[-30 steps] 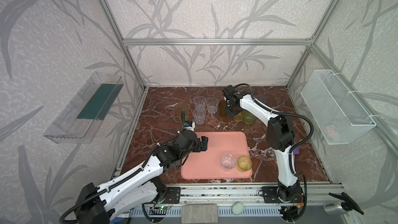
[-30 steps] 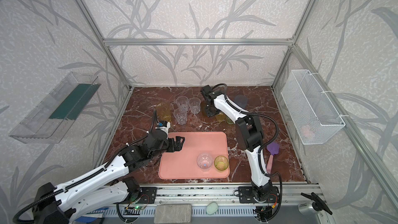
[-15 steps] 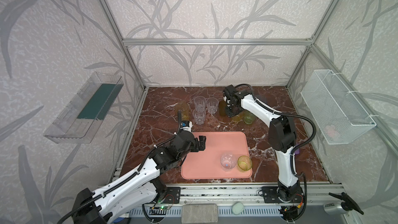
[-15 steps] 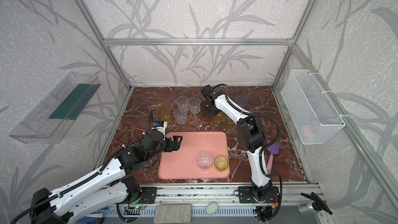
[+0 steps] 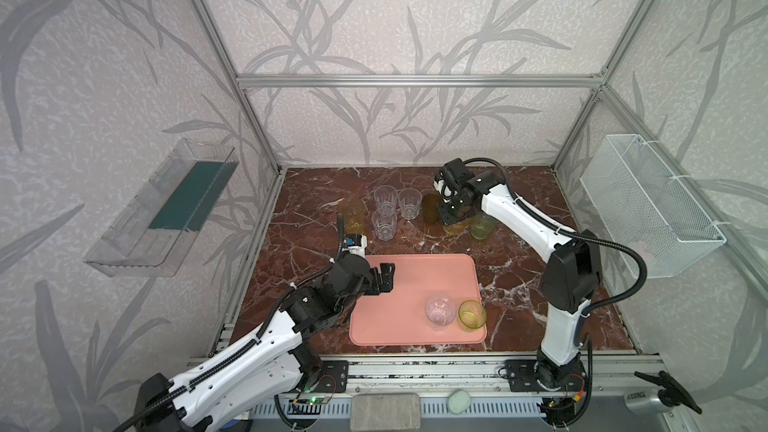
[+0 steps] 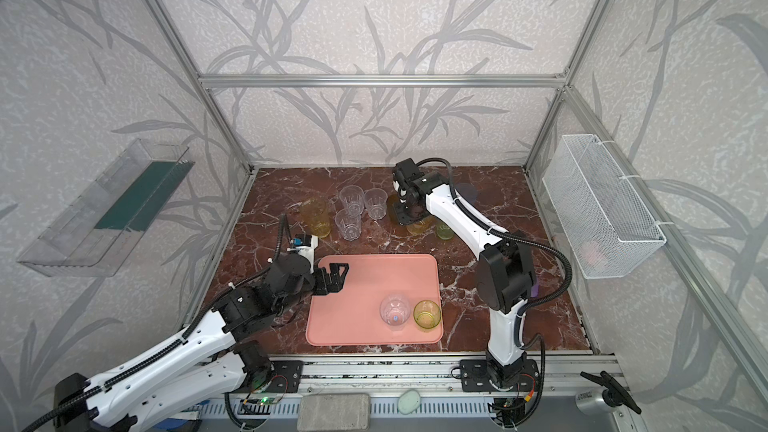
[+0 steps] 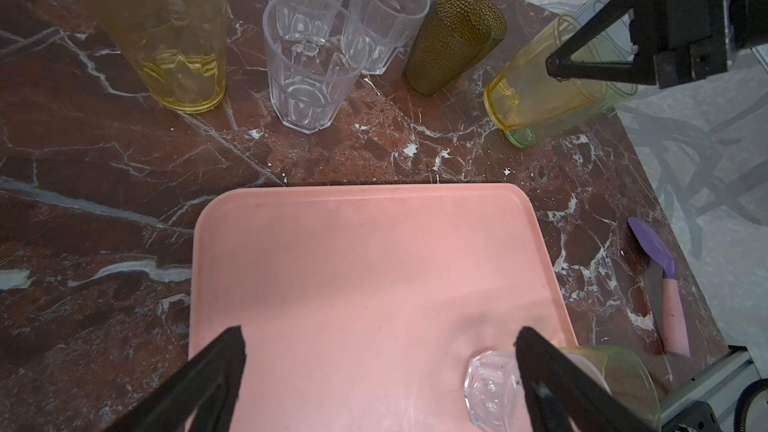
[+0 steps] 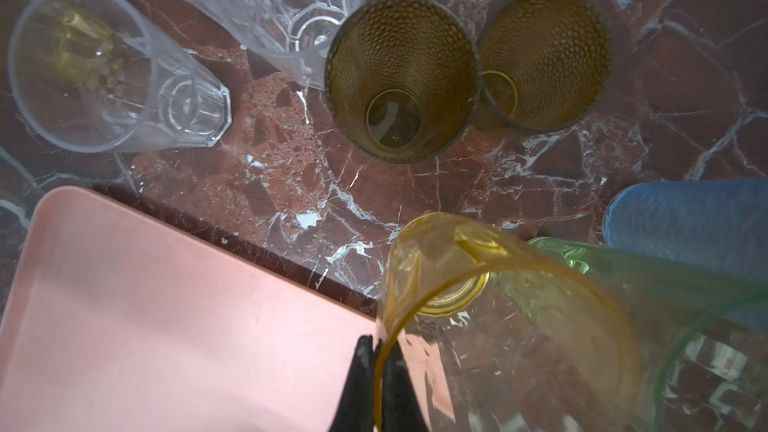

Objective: Place the glasses into the tray
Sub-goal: 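Lift the yellow tumbler with the right gripper and carry it over the tray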

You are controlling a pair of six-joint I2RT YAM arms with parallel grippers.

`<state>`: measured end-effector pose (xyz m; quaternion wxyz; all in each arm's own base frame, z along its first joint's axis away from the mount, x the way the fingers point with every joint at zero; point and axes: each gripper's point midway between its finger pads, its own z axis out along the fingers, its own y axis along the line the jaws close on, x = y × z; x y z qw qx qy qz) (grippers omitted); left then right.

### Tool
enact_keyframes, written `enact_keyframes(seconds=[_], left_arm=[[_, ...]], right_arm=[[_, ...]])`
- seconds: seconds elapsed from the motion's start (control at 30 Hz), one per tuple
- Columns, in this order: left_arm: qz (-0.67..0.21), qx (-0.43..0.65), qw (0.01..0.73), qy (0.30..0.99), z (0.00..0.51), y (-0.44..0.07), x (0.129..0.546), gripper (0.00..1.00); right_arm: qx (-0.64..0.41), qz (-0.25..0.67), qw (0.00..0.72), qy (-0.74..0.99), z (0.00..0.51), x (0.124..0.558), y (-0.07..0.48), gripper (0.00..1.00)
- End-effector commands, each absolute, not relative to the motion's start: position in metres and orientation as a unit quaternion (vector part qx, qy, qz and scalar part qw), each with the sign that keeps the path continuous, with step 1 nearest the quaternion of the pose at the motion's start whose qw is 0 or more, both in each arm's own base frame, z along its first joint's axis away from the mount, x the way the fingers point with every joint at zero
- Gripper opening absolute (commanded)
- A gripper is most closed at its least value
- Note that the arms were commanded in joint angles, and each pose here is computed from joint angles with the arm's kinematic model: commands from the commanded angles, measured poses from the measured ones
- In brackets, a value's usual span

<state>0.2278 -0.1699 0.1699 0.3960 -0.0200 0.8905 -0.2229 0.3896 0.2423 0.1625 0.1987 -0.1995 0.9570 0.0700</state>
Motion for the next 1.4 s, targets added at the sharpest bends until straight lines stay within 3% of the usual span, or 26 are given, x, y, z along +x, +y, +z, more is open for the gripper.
enact_keyframes(seconds=[0.0,0.43,1.37], left_arm=[[-0.218,-0.023,0.398,0.891,0.166,-0.166,0.228,0.99],[-0.232,-0.039,0.397,0.887,0.161,-0.169,0.230,0.99],[-0.230,-0.055,0.395,0.888,0.150,-0.162,0.227,0.99]], right_arm=[[-0.204,0.090,0.210,0.952,0.180,0.375,0.249,0.00],[-0.225,0.133,0.233,0.937,0.206,0.311,0.248,0.00],[-0.188,0.081,0.173,0.964,0.135,0.225,0.209,0.00]])
